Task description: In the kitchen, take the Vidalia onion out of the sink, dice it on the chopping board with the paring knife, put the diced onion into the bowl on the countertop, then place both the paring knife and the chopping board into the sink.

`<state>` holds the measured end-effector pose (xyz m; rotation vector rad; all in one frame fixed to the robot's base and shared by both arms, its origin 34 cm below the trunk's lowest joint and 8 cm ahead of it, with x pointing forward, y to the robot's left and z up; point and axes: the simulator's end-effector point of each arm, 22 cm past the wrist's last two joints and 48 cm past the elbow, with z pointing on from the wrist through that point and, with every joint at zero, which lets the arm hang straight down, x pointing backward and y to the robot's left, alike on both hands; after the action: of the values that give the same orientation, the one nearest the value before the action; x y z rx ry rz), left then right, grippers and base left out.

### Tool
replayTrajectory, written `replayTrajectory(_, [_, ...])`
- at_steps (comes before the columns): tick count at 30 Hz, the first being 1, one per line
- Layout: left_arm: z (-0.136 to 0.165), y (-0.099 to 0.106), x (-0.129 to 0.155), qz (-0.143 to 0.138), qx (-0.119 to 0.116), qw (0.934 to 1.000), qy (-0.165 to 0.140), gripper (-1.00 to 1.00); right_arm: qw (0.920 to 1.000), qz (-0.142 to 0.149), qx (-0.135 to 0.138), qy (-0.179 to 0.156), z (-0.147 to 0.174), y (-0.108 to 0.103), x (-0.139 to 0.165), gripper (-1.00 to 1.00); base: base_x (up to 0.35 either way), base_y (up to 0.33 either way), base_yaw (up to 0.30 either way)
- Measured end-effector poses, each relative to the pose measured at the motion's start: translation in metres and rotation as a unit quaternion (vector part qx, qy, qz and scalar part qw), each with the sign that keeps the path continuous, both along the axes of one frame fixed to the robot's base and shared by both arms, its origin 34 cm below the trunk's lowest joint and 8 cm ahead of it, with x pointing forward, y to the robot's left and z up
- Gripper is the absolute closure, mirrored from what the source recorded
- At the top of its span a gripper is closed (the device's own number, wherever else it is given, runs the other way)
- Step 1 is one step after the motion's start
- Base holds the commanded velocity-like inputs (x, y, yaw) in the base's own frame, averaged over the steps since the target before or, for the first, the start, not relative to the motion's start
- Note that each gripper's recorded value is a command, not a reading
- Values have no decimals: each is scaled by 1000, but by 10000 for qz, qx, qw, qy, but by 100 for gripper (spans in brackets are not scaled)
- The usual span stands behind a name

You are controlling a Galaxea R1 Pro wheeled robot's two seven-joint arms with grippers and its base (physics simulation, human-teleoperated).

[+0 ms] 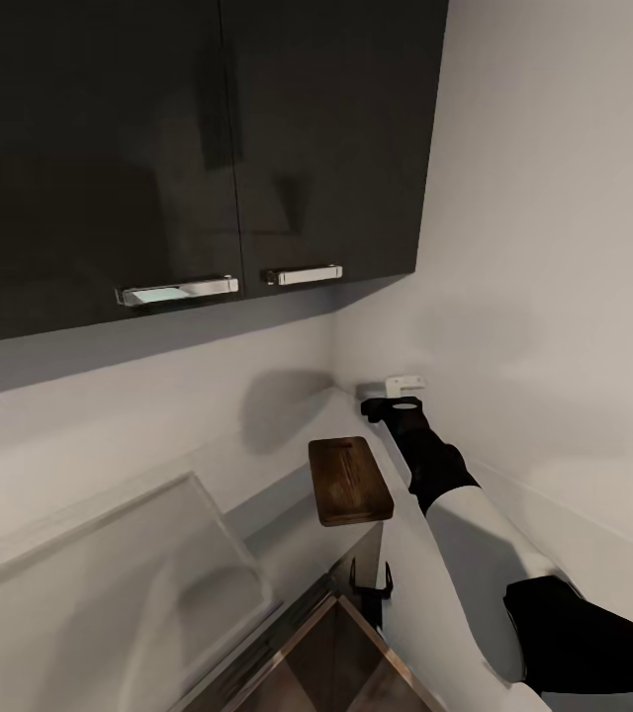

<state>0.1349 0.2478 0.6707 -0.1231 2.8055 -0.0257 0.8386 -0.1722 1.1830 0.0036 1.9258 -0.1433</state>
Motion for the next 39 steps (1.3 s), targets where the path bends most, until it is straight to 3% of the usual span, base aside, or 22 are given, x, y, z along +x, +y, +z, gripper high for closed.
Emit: replayTrajectory(39, [0,0,-2,-2,4,10000,27,-100,10000,3,9,-19,-1,0,1,-100,0,0,0])
